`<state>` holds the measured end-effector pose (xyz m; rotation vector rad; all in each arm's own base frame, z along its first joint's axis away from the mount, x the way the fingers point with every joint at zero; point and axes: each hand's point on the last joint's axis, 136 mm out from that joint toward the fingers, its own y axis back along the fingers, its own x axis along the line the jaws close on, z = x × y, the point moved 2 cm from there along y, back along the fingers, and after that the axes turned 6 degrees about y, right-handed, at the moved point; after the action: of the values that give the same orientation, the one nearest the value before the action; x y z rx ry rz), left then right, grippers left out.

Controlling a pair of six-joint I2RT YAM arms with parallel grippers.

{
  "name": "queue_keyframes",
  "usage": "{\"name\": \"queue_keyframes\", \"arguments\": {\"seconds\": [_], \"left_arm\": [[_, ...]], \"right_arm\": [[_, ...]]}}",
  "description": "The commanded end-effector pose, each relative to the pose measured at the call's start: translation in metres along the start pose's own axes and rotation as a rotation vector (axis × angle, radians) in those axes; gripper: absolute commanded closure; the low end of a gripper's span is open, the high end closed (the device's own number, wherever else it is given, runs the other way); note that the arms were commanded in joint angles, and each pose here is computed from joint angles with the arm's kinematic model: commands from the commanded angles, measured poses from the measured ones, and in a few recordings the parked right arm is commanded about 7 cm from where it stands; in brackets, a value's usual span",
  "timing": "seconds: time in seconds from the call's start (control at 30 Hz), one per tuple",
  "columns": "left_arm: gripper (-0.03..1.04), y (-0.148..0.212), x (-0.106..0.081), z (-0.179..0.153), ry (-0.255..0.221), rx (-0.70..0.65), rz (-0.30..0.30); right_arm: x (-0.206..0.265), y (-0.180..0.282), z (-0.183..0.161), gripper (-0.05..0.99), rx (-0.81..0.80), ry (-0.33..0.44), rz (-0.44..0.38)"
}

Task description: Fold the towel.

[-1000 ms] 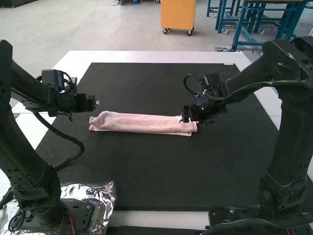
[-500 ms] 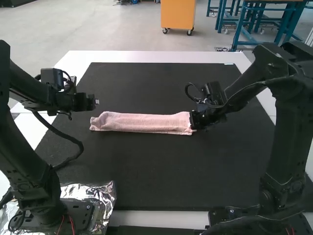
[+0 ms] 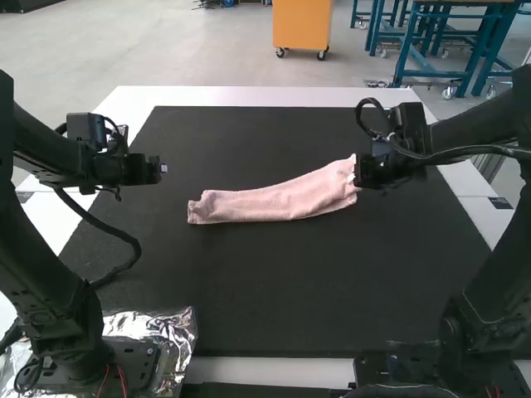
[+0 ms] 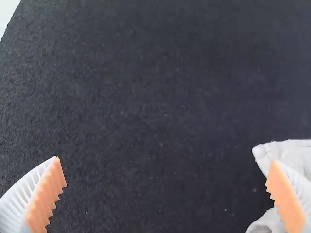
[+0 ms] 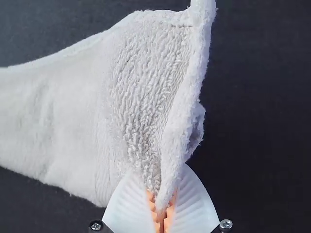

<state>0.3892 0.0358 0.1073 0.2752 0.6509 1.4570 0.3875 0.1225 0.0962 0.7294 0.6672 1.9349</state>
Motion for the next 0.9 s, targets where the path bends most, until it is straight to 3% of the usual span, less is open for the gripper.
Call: {"name": "queue_keyframes", "arguments": {"seconds": [0.0,0.17,0.37,0.87], "left_arm": [[0.04,0.007,-0.002,0.029,-0.017,-0.077,-0.009],[0.04,0.009,0.002,0.03,-0.01,-0.084,0.003],[0.04,0.015,0.021,0.032,0.017,-0.098,0.041],[0.04,0.029,0.047,0.009,0.004,-0.085,0.092]], "right_arm": [[0.048,-0.005,0.012,0.96,-0.011,0.032,0.113],[0.115,-0.028,0.008,0.96,0.023,0.098,0.21],[0.175,-0.051,0.007,0.96,0.043,0.166,0.287],[0.249,-0.104,0.007,0.96,0.074,0.273,0.374]]}}
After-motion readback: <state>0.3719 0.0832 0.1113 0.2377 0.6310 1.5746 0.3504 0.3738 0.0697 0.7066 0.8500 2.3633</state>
